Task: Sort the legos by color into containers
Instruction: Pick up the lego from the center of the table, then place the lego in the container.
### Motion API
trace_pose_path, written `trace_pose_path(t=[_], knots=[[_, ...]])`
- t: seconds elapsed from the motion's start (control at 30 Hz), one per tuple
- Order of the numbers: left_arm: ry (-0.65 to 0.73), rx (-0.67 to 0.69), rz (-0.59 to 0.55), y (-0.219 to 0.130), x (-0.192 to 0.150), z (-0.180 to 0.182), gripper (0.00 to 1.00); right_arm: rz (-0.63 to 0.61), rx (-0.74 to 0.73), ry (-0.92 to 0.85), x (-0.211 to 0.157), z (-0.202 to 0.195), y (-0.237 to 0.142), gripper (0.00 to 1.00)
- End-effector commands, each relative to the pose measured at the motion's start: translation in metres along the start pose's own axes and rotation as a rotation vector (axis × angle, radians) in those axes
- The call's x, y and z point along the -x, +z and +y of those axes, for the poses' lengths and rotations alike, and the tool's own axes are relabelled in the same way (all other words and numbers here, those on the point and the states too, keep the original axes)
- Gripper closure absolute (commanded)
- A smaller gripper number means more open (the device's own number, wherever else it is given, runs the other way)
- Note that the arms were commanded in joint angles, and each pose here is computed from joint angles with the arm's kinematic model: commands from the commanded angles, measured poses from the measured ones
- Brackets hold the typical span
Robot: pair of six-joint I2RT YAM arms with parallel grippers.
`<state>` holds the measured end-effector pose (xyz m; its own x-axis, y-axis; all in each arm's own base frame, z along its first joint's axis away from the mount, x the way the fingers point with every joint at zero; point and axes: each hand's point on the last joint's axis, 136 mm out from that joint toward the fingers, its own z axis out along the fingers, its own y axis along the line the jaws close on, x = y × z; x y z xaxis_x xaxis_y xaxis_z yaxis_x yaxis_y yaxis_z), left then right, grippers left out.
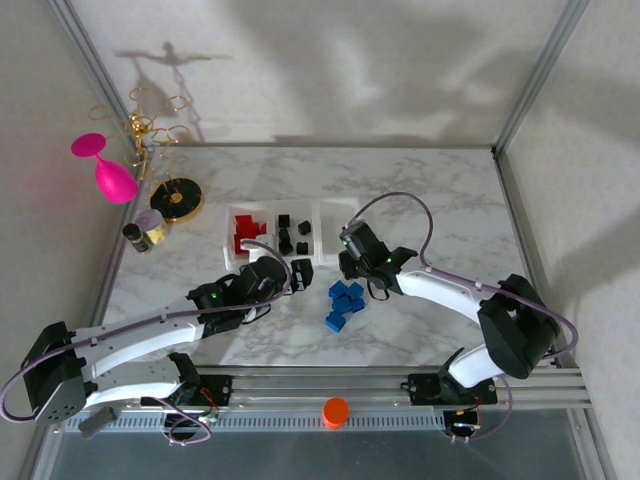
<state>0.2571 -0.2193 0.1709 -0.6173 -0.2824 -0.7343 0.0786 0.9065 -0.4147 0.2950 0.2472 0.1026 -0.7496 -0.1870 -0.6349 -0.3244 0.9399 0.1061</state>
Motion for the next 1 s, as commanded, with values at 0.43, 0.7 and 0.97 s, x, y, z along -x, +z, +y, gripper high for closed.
trace_pose_path(t=[0.43,0.7,0.97], knots=[[-0.035,0.019,-0.123,0.003,0.071,-0.007,0.00,-0.155,-0.144,-0.061,0.099,0.000,0.036,0.76],[-0.032,0.051,-0.128,0.011,0.074,0.002,0.00,-0.163,-0.179,-0.059,0.122,-0.008,0.076,0.77],[-0.028,0.051,-0.127,0.008,0.075,0.004,0.00,-0.179,-0.183,-0.061,0.133,-0.006,0.083,0.69]])
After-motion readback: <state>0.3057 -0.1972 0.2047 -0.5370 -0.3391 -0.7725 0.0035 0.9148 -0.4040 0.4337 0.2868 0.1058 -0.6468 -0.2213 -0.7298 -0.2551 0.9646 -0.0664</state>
